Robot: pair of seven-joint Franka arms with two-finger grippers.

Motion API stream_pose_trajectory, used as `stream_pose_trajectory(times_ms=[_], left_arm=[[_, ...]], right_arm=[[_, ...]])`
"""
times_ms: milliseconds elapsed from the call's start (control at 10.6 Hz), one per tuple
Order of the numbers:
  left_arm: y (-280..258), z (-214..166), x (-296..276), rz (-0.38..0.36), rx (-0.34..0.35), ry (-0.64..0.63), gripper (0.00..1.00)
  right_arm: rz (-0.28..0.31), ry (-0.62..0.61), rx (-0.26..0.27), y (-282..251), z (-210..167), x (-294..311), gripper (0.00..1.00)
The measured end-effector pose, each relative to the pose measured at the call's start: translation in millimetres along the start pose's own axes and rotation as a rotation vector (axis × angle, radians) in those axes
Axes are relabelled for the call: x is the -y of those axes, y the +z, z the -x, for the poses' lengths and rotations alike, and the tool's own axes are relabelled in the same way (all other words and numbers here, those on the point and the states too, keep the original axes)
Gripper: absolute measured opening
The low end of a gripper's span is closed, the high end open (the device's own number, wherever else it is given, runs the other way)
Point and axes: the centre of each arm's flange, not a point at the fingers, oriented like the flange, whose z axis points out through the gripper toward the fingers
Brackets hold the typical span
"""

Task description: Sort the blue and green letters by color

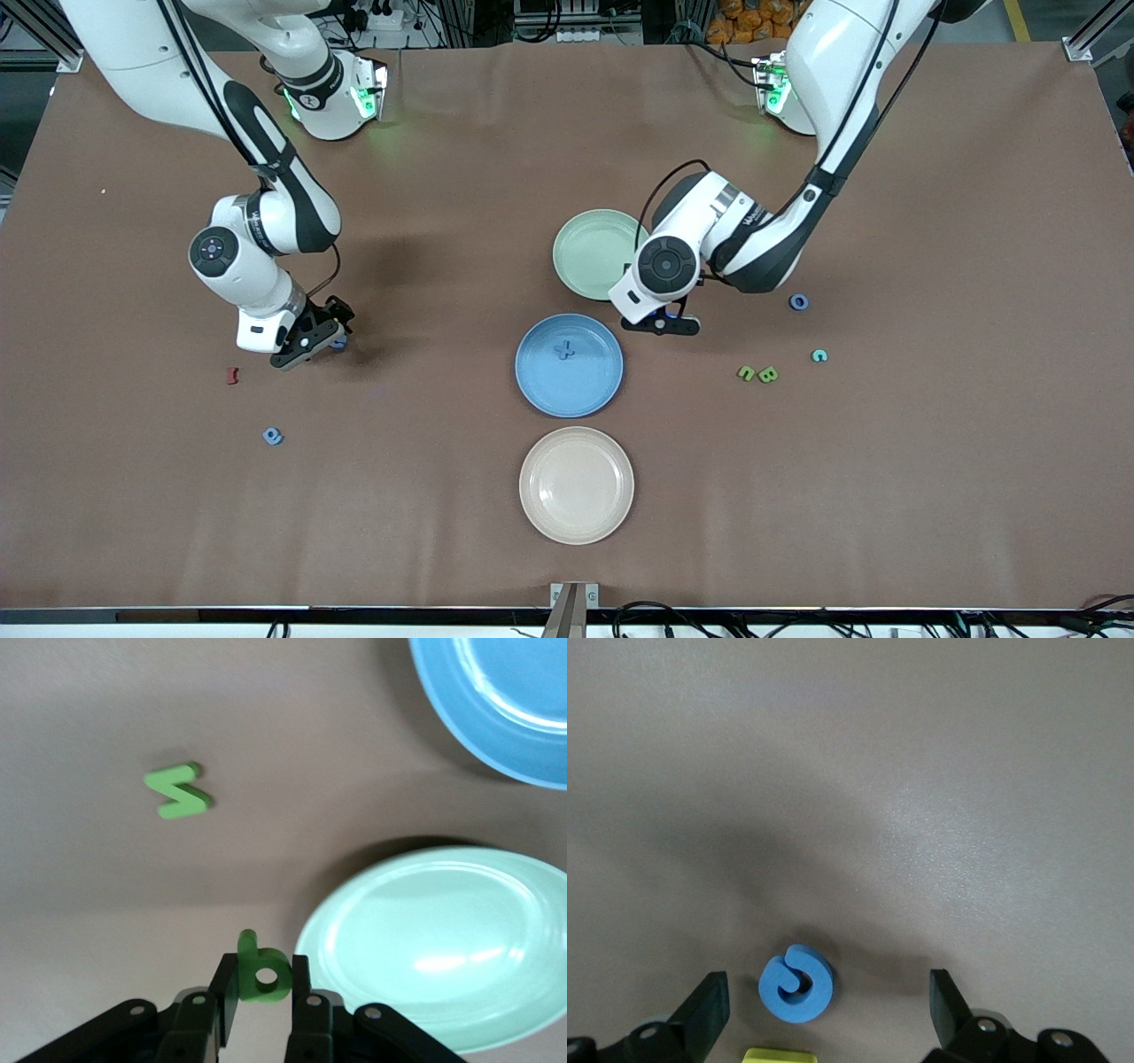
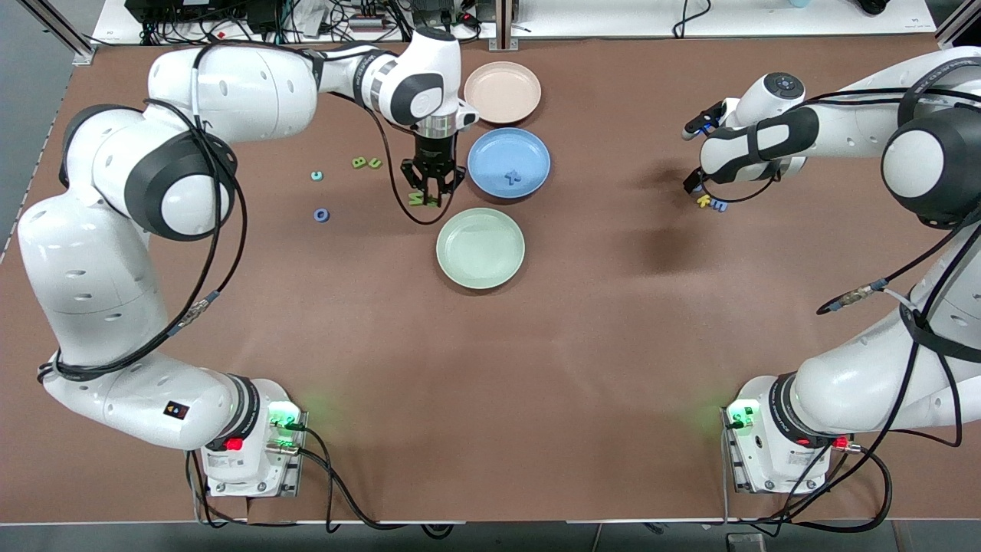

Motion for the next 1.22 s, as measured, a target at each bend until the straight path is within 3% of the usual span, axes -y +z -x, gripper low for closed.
stream_pose_trajectory(times_ms=[282,376,564,752,1034,1128,1222], left_arm=[[4.0,15.7,-25.8,0.016,0.018,-0.023,0.28],[9.0,20.3,-36.3,0.015,0.017,-0.032,0.28],[19.8,26.0,-59.8,0.033,-0.011,-0.037,0.28],[29.9,29.1,-73.7,0.043,-0.022,-0.052,0.28],[40.0,27.5,-89.0,0.063,-0.036,-0.086,0.28],[40.6,27.1,-92.3,0.065,-0.037,-0.089,0.31],[39.5,26.1,-92.8,0.068,-0.039,-0.09,0.44]], right_arm=[[-0.005,-0.002,0.007,8.4,2.1,1.6,0.93],[-0.005,-0.004,0.006,8.2,1.6,2.3,0.86],[-0.002,-0.007,-0.002,4.1,-1.5,2.8,0.56],[0.004,-0.007,-0.011,-1.8,-3.7,1.6,0.37],[0.003,0.015,-0.012,-0.6,-4.8,2.3,0.36],[0.003,0.034,-0.014,-2.8,-8.3,1.2,0.36],[-0.006,0.066,-0.001,-6.7,-14.1,-1.2,0.36]])
